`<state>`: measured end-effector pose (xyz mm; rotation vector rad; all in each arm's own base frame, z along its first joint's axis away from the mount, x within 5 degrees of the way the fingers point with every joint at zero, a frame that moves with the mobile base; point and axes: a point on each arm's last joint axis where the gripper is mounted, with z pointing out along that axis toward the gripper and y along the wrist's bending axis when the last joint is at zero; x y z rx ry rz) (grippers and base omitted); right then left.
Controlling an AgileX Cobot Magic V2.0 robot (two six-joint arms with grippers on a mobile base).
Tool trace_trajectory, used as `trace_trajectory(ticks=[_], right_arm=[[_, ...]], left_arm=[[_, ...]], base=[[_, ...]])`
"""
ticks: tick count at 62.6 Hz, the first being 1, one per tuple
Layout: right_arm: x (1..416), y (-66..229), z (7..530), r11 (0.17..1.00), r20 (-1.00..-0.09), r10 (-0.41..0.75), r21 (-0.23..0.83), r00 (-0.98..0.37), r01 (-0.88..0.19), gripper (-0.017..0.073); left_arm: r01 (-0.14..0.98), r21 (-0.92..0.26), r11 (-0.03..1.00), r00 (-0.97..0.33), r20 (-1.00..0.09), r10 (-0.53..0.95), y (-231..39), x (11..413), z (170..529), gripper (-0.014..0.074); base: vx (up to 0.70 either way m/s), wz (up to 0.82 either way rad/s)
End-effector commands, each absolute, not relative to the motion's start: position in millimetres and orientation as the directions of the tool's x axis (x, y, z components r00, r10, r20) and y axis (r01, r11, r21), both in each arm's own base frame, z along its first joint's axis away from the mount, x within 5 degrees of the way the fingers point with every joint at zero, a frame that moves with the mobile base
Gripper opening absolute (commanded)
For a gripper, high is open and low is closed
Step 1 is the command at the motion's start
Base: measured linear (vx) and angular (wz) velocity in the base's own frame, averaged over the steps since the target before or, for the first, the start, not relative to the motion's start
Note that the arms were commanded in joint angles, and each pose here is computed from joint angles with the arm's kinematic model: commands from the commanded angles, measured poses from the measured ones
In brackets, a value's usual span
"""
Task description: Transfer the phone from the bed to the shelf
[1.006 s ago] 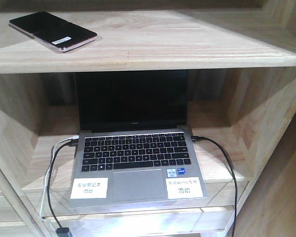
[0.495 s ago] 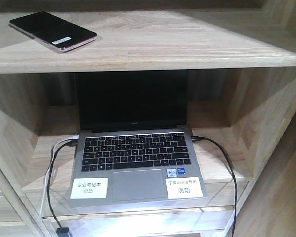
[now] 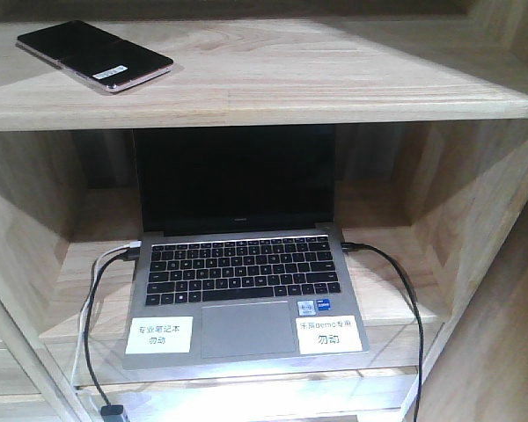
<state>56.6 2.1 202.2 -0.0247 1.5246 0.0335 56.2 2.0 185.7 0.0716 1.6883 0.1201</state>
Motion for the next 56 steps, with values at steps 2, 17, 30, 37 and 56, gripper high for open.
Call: trace_trajectory(ticks=[2, 17, 30, 37, 56], right_arm=[[55.2, 1.5, 208.9, 1.000, -0.991, -0.007, -0.011, 0.137, -0.027, -0.0005], [55.2, 1.5, 208.9, 1.000, -0.991, -0.007, -0.011, 0.137, -0.027, -0.0005], [55.2, 1.5, 208.9, 1.000, -0.991, -0.008, -0.012, 0.137, -0.027, -0.0005], [55.2, 1.5, 208.8, 1.000, -0.991, -0.008, -0.012, 0.136, -0.027, -0.0005], [55.2, 1.5, 208.8, 1.000, -0.991, -0.008, -0.012, 0.136, -0.027, -0.0005]], left_arm=[[-0.034, 0.108, 0.994, -0.014, -0.994, 0.107, 1.8, 54.9, 200.3, 0.0001], [-0.034, 0.108, 0.994, -0.014, -0.994, 0.107, 1.8, 54.9, 200.3, 0.0001], [-0.034, 0.108, 0.994, -0.014, -0.994, 0.107, 1.8, 54.9, 200.3, 0.0001], [-0.034, 0.108, 0.994, -0.014, -0.994, 0.107, 1.8, 54.9, 200.3, 0.0001], [-0.034, 0.108, 0.994, -0.014, -0.994, 0.107, 1.8, 54.9, 200.3, 0.0001]], base=[[0.00, 0.00], [0.00, 0.00], [0.00, 0.00], [0.00, 0.00], [0.00, 0.00]])
